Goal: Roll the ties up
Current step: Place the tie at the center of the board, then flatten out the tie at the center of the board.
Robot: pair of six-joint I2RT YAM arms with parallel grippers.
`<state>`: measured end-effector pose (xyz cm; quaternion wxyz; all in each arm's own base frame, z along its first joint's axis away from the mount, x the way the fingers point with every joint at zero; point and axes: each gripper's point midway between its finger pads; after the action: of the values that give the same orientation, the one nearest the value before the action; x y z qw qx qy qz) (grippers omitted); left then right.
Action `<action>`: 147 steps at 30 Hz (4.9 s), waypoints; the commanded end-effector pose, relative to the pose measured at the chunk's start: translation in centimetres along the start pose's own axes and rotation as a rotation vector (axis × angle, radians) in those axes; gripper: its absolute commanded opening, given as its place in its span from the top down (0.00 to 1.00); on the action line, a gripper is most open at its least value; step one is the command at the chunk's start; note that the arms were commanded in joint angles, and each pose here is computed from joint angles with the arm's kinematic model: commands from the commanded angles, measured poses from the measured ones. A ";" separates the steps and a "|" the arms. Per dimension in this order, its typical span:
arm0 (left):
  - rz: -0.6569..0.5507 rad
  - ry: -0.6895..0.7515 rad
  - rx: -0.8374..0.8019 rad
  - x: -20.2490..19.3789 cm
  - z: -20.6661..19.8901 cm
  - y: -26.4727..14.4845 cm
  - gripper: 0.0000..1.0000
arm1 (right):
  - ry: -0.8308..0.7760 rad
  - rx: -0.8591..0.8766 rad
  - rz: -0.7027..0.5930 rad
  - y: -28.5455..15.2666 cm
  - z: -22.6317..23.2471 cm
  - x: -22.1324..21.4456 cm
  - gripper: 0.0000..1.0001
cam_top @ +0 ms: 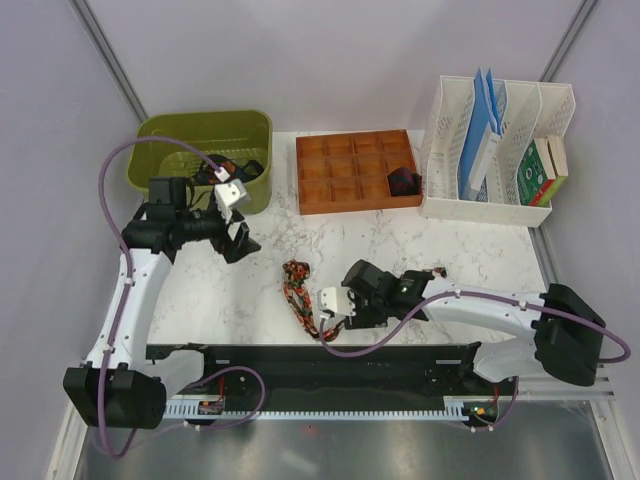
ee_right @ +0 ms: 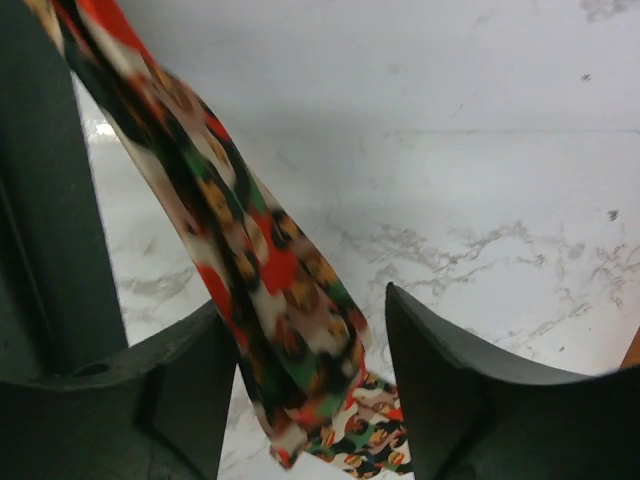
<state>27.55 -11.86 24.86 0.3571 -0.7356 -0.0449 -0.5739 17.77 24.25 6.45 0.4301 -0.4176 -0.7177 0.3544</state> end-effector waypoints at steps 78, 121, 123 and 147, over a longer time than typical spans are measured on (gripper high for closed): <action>0.601 0.351 -0.298 -16.9 -3.2 10.2 0.27 | 0.623 0.254 0.278 -4.6 3.7 -23.5 0.33; 0.838 0.549 -0.244 -20.8 0.3 6.9 0.79 | 0.648 0.288 0.343 -4.2 4.3 -24.7 0.19; 0.828 0.546 -0.241 -20.0 0.3 6.0 0.85 | 0.648 0.283 0.342 -4.2 4.2 -24.7 0.19; 0.873 0.464 -0.183 -23.5 2.4 2.2 0.98 | 0.655 0.291 0.350 -4.1 4.9 -24.8 0.20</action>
<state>20.52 -3.74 2.37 0.4991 -0.5859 0.4092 -0.4901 19.51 -0.59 1.28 0.6172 -0.5659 -0.4047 0.3676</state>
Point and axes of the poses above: each gripper's point midway between its finger pads, its own y axis out along the fingers, its own z axis along the line the jaws close on, x = y × z, and after that the axes turned 8 degrees about -y, right-handed
